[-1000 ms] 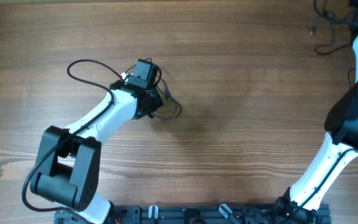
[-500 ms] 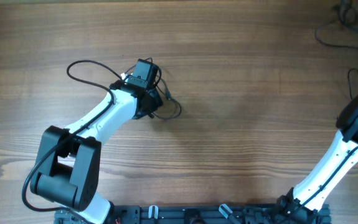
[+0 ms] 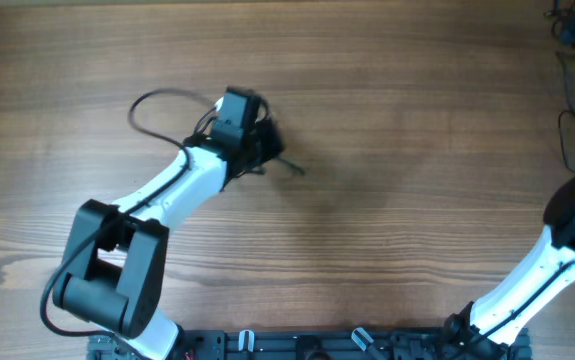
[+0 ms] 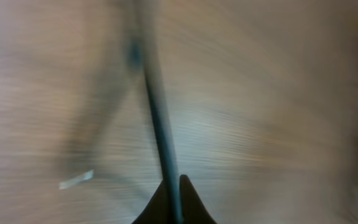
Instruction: Untangle cables
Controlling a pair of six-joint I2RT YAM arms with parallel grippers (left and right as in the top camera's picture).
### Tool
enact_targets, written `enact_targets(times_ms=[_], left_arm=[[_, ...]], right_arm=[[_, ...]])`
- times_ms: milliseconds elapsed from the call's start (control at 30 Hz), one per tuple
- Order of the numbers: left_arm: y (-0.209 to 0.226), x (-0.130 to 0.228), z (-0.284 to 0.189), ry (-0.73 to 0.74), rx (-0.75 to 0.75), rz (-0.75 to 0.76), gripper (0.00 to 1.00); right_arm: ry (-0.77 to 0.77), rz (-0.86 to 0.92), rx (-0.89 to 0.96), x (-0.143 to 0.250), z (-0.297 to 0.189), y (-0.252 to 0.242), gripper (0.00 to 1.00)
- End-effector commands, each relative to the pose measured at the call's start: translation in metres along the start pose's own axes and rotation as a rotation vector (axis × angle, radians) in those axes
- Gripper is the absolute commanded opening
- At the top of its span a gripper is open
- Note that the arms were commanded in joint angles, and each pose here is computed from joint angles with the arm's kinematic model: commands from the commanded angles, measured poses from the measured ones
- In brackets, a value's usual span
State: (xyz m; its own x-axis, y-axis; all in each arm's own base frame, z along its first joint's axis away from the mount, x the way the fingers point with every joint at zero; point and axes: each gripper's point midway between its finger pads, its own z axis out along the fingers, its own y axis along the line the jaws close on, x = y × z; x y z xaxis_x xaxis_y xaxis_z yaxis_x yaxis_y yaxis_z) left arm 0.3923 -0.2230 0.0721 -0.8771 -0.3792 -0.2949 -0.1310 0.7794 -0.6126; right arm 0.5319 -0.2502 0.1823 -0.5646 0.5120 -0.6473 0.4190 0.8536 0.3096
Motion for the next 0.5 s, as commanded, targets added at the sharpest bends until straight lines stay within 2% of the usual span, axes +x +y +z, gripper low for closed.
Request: enact_targets(times_ms=[0,67,167,367,467], left_arm=[[-0.108,0.041,-0.01,0.128,0.416,0.175,0.04],[-0.144,0.064,-0.019,0.146,0.531,0.258,0.04],[-0.151,0.078,-0.021,0.163,0.528,0.283,0.04],[-0.054,0.042,-0.003,0.097,0.133,0.107,0.07],[-0.023,0.02,-0.016,0.087,0.071,0.021,0.07]], right_arm=[[0.09,0.009,-0.171,0.018,-0.02,0.05,1.0],[0.157,0.029,-0.188,0.034,-0.022,0.054,1.0],[0.253,0.062,-0.183,0.057,-0.026,0.053,1.0],[0.434,-0.007,-0.322,0.104,-0.041,0.094,0.99],[0.514,-0.04,-0.351,0.129,-0.043,0.124,1.0]])
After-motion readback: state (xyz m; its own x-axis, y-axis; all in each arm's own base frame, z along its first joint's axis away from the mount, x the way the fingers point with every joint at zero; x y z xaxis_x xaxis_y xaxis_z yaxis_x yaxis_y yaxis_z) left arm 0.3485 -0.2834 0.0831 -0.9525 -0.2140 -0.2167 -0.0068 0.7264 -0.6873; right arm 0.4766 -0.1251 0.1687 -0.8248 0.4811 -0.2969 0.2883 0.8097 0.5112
